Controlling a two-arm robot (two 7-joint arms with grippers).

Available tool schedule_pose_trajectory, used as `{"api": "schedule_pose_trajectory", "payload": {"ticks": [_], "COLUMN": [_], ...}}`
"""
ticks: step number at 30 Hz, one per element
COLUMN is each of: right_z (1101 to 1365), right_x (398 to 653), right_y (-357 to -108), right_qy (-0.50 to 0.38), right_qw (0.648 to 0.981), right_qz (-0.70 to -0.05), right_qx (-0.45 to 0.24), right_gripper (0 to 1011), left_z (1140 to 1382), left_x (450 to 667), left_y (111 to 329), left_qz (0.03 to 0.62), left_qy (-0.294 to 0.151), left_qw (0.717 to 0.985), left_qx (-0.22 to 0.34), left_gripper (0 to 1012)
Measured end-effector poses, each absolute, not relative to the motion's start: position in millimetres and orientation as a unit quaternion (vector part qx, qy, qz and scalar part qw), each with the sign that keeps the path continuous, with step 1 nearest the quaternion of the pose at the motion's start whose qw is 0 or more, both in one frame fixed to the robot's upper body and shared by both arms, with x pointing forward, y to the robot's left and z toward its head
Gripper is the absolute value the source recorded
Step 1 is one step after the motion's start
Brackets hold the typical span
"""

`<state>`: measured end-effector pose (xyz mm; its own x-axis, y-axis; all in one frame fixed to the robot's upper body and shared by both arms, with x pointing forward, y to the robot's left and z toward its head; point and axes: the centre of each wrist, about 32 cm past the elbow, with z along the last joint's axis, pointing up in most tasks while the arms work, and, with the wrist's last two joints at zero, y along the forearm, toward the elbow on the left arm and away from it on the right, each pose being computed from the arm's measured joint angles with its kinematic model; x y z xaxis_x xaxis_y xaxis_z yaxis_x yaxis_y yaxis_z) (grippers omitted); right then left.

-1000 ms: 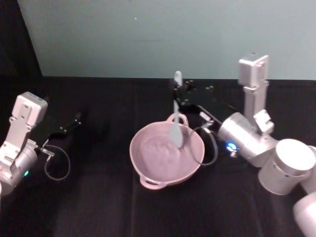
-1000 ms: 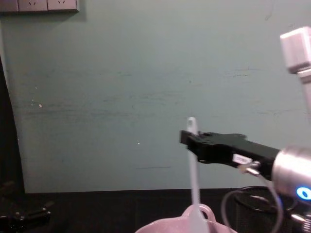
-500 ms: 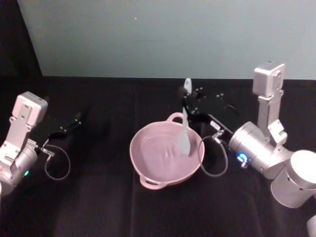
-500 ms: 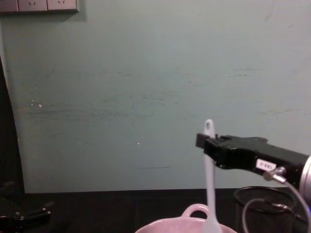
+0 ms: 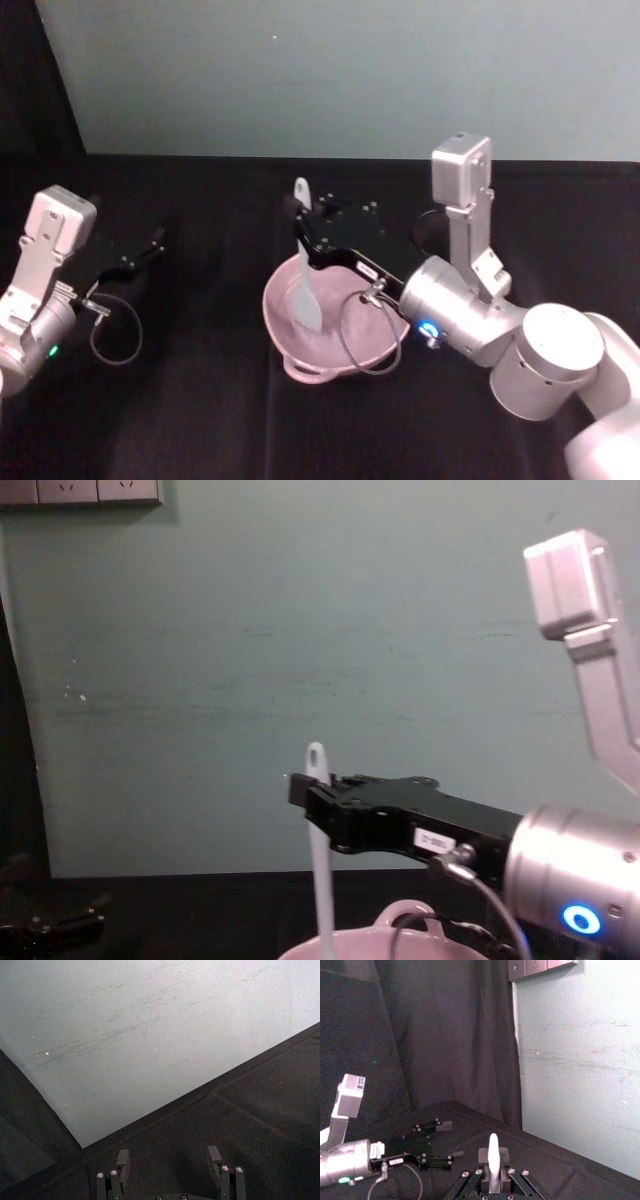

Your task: Use the one hand to pick up the spoon and stir the clear water in the bowl.

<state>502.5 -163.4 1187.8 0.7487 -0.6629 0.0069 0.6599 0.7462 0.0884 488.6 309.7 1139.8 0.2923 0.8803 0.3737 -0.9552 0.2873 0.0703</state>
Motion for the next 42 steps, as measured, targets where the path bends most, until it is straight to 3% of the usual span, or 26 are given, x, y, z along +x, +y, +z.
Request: {"api": "schedule_pose_trajectory", "payload": {"ticks": [11,21,33,42], "right_z": [1188,1190,1192,1193], "right_x": [524,542,529,514], "right_y": [-153,-171,-209,-206], "right_qy": [-0.019,-0.024,-0.031,-0.032], "right_qw": [0.934,0.920,0.897,0.904], "right_qz": [-0.354,-0.389,-0.440,-0.425], "right_qx": [0.042,0.038,0.035,0.028], "right_gripper": [120,120,120,120], "left_z": [1140,1140,1140,1140], "left_x": [489,489,489,489], "left_y": [310,310,310,310], "left_qz": [0.580,0.580,0.580,0.580], "left_qy": [-0.132,-0.132,-0.132,-0.132], "left_qw": [0.791,0.791,0.791,0.791], "left_qx": [0.141,0.141,0.141,0.141], "left_gripper": [1011,1011,1011,1011]}}
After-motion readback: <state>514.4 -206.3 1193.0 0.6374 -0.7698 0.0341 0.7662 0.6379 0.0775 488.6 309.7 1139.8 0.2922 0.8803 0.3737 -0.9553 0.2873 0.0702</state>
